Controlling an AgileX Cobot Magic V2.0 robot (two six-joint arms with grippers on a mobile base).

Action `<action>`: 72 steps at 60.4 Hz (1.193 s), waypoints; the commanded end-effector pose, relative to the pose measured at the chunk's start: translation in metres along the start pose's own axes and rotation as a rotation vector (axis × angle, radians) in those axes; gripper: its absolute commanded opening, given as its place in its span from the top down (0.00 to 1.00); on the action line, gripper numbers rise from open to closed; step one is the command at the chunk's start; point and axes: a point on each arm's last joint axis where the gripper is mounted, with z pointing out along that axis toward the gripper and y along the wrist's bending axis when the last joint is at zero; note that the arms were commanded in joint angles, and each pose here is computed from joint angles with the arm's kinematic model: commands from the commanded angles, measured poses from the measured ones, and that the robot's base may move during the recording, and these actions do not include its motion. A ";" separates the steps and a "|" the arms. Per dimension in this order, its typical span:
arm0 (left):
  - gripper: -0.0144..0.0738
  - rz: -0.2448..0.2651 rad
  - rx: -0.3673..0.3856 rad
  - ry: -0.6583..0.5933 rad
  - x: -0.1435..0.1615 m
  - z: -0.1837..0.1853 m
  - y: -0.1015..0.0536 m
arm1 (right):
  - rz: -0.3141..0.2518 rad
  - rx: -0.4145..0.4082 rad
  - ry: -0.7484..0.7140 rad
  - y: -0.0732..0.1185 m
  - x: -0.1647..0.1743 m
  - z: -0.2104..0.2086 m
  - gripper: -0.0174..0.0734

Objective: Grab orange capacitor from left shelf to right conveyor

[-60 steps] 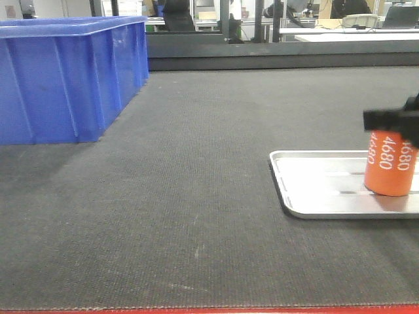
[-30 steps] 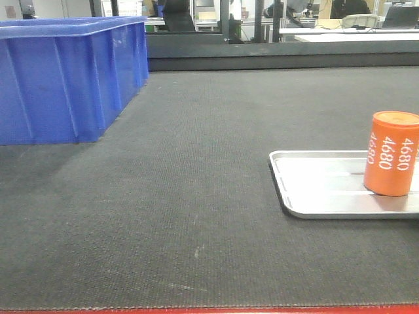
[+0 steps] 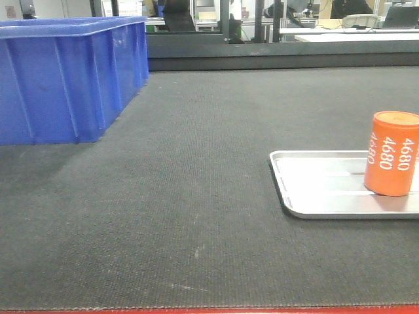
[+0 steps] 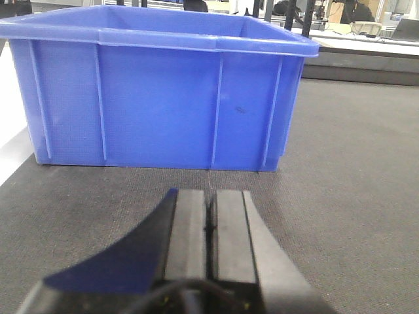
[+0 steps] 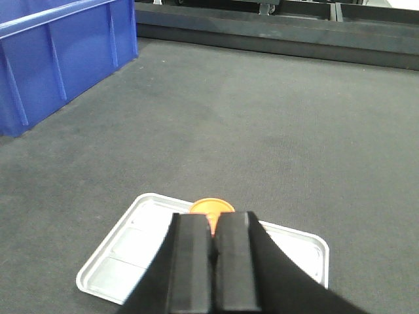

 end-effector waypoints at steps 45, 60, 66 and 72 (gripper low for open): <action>0.96 -0.001 0.007 -0.114 -0.011 -0.002 -0.001 | 0.062 0.264 -0.184 -0.016 0.060 -0.015 0.76; 0.96 -0.001 0.007 -0.114 -0.011 -0.002 -0.001 | 0.069 0.288 -0.154 -0.018 0.097 -0.009 0.76; 0.96 -0.001 0.007 -0.114 -0.011 -0.002 -0.001 | 0.067 0.288 -0.168 -0.018 0.095 -0.009 0.76; 0.96 -0.001 0.007 -0.114 -0.011 -0.002 -0.001 | 0.066 0.288 -0.173 -0.018 0.095 -0.009 0.76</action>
